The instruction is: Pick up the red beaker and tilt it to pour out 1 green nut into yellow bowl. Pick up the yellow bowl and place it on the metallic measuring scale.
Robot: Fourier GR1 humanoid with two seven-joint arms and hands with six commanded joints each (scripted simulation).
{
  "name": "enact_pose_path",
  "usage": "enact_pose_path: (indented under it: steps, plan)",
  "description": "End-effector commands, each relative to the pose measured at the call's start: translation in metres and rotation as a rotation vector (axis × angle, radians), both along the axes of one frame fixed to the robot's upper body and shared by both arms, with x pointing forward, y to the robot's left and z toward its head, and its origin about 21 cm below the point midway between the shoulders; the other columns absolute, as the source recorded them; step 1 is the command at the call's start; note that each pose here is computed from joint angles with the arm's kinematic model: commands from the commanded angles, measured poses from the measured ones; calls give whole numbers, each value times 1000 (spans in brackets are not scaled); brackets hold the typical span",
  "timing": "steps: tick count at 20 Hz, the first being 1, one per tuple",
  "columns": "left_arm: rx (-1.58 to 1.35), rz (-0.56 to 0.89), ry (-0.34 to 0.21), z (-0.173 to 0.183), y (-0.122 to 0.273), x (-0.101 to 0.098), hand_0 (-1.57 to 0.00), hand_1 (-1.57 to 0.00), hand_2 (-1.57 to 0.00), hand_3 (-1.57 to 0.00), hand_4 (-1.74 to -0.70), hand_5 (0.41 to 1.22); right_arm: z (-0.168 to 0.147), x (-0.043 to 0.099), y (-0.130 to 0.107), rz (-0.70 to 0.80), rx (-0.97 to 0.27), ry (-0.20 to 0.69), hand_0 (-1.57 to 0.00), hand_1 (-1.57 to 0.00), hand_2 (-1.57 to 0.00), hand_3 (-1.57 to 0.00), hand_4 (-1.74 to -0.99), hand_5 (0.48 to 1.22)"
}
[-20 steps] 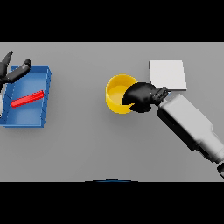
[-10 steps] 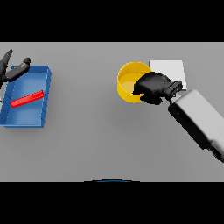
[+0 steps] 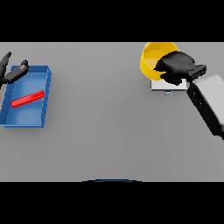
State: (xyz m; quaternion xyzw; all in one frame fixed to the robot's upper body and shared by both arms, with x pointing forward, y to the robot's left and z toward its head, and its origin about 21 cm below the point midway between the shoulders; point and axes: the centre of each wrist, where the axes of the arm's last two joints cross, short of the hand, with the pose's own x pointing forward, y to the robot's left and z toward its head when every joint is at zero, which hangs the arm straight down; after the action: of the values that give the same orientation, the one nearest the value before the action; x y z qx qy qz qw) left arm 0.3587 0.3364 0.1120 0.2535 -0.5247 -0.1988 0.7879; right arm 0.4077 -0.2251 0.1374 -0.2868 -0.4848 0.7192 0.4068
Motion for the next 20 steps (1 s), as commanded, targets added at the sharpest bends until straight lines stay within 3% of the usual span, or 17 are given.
enact_pose_path:
  steps: [1, 8, 16, 20]
  plan:
    - [5, 8, 6, 4, 1, 1, 1, 1, 1, 1, -852, 758, -3, 3, -6, -16, 2, -3, -1567, -1571, -1556, -1155, -1741, 1221]
    - [6, 19, 21, 7, -4, 0, 1, 1, 1, 1, -863, 784, -26, 22, -36, -132, 25, 4, -1570, -1571, -1475, -1206, -1741, 1221]
    - [19, 20, 44, 2, -6, 4, 1, 1, 1, 1, -851, 802, -52, 29, -40, -183, 39, 50, -1571, -1571, -1380, -1392, -1741, 1221]
    - [12, 9, 26, 5, -8, 3, 1, 1, 1, 1, -844, 783, -53, 31, -43, -186, 35, 73, -1571, -1571, -1374, -1448, -1741, 1221]
